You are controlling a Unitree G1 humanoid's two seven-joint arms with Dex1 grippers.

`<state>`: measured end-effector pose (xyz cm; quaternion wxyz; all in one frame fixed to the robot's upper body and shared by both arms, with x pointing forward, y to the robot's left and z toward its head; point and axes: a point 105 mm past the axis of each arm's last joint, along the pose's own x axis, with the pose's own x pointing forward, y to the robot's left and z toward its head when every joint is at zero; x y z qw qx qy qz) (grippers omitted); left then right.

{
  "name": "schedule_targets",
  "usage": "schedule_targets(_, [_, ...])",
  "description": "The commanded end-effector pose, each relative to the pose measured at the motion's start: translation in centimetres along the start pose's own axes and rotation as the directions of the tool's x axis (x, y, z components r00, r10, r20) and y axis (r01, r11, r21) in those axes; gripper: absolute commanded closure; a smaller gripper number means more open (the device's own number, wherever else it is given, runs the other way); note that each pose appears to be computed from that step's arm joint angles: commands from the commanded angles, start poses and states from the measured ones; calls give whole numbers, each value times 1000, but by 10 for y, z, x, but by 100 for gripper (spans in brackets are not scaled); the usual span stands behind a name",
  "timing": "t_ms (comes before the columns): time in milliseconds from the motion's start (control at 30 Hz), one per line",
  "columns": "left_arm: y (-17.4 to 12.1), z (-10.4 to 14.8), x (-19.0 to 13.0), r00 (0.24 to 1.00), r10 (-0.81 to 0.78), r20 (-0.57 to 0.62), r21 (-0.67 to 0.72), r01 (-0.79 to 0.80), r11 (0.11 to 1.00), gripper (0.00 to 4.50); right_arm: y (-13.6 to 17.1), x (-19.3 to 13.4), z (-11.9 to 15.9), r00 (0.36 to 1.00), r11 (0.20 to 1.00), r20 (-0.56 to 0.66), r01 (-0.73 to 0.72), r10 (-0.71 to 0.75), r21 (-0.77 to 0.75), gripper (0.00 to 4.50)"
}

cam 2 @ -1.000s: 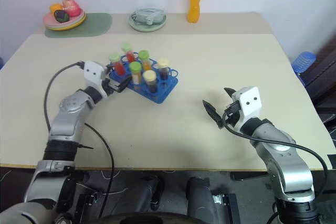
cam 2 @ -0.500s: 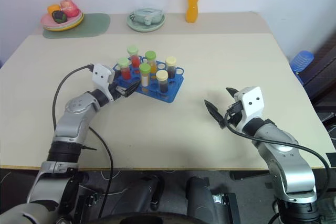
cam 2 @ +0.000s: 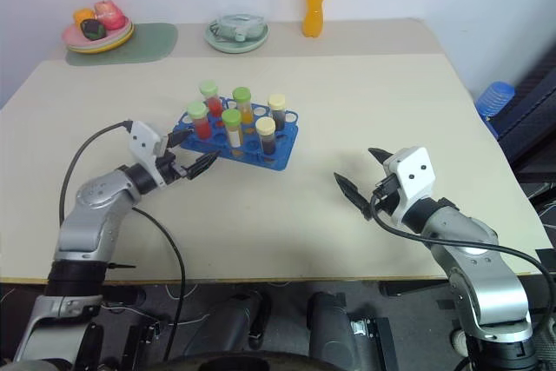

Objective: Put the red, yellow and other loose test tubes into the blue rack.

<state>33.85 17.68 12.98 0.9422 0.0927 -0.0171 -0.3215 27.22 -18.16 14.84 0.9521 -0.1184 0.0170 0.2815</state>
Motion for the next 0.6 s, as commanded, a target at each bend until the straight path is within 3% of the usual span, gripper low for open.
schedule_targets(33, [6, 18, -22, 998, -12, 56, 94, 6, 996, 8, -4, -4, 5, 1000, 999, 22, 0, 0, -35, 0])
schedule_targets(433, [21, 11, -80, 999, -21, -34, 74, 24, 997, 8, -7, -32, -6, 1000, 999, -14, -14, 13, -44, 0])
schedule_targets(600, [19, 7, -90, 996, -47, -72, 64, 52, 997, 8, -11, -42, -10, 999, 999, -33, -3, 1, -49, 0])
